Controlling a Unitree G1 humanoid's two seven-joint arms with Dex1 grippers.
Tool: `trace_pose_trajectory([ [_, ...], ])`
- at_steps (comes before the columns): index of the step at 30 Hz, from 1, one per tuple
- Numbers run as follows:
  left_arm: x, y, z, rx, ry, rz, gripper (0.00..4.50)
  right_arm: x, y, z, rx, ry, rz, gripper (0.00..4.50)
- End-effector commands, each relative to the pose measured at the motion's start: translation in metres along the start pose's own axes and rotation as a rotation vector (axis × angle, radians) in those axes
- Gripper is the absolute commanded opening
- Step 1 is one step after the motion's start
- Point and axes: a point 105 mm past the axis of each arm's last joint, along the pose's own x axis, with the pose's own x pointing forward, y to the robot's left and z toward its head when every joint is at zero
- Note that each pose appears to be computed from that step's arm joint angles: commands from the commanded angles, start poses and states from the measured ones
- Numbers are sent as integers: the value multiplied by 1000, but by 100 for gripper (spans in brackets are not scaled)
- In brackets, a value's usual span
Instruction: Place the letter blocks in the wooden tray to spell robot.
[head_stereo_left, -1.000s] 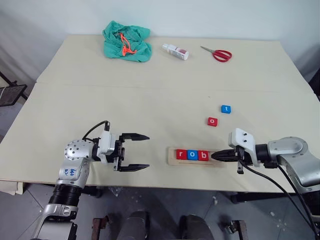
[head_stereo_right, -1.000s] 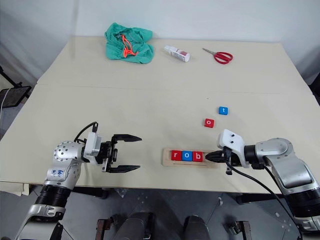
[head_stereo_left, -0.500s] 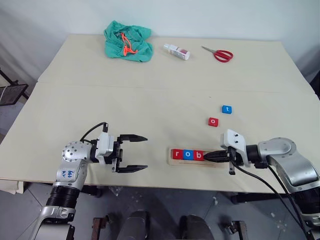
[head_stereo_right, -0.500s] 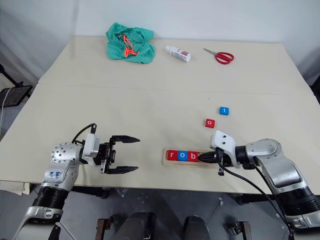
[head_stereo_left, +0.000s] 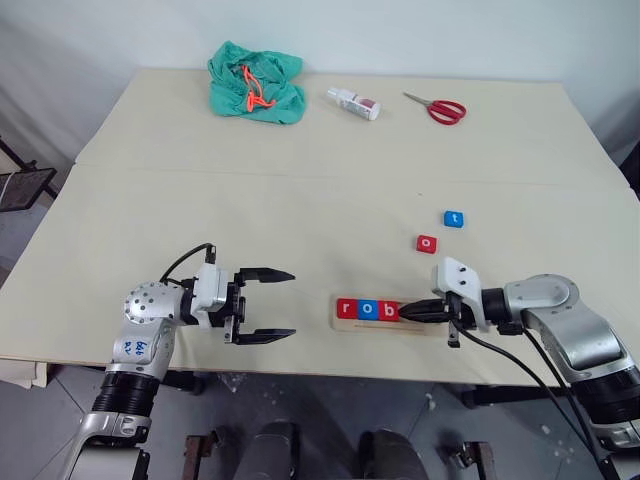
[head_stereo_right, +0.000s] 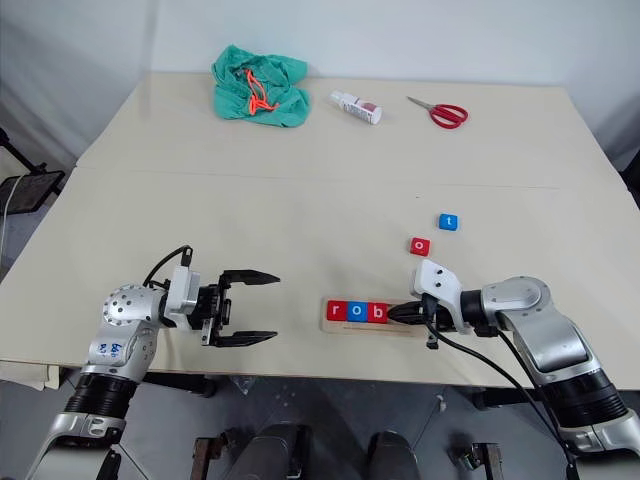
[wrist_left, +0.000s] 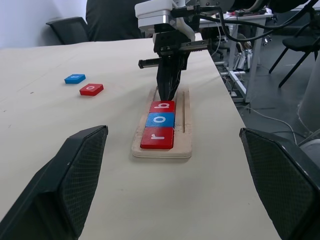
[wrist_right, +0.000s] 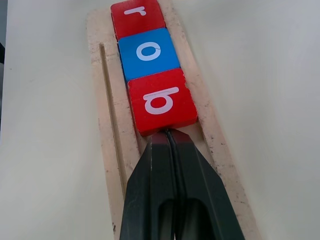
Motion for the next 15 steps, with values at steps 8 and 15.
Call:
trace_pose_trajectory([
  [8, 2, 5, 7, 43, -10, -3, 450, -30, -8, 18, 16, -101, -114, 1],
  [15, 4, 5, 5, 32, -22, -21, 450, -64, -12, 7, 100, -183, -323, 152],
])
